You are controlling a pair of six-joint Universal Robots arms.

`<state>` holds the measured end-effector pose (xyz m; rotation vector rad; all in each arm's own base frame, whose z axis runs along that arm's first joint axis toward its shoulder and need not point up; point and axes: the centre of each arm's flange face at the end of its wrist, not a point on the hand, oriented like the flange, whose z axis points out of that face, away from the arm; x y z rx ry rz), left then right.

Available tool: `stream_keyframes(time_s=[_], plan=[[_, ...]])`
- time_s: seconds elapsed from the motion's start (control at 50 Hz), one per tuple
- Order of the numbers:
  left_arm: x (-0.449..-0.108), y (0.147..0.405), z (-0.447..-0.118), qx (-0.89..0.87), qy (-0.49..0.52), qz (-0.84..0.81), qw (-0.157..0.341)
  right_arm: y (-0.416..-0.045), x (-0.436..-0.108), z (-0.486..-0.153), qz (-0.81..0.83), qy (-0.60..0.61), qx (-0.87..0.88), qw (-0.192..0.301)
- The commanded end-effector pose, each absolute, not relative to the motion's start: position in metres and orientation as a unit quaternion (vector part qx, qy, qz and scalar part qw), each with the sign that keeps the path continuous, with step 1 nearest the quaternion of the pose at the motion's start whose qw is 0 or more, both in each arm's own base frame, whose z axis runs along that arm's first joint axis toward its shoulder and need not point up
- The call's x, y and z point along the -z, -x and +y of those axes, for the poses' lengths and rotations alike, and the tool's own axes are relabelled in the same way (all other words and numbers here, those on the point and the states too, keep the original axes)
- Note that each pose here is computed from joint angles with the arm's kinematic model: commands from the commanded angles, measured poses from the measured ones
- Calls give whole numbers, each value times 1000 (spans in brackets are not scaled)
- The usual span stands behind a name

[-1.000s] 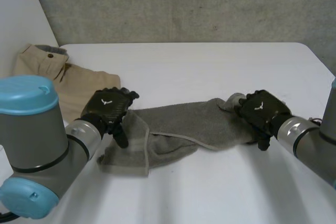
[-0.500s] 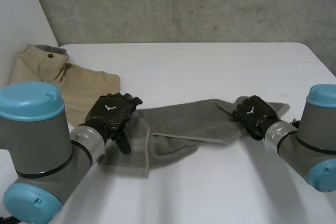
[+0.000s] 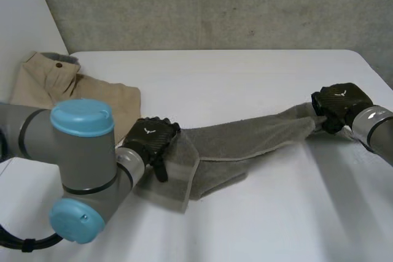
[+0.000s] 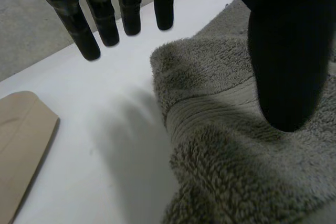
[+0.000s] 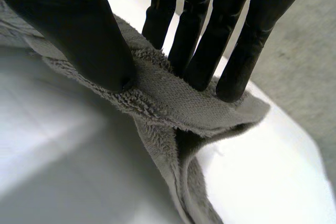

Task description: Fold the laundry.

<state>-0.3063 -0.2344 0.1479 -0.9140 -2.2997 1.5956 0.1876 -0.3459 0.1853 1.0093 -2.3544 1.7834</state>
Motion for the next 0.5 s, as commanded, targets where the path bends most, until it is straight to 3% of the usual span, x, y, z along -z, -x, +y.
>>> stream_keyframes(time_s=[0.02,0.22,0.34,0.42,0.44,0.5], plan=[[-137,317,-237,-532,321,-777,103,-188,-184,-339,-770,-328,-547,-9],[-143,320,-243,-547,334,-762,91,-188,-187,-338,-771,-331,-543,-9],[-192,334,-279,-653,331,-679,52,-191,-213,-360,-735,-336,-589,20],[-241,344,-303,-734,306,-606,35,-192,-253,-388,-693,-301,-653,47],[-253,345,-309,-749,298,-591,30,-195,-277,-398,-666,-272,-692,51],[-302,344,-322,-806,261,-530,22,-198,-313,-407,-624,-225,-747,38]])
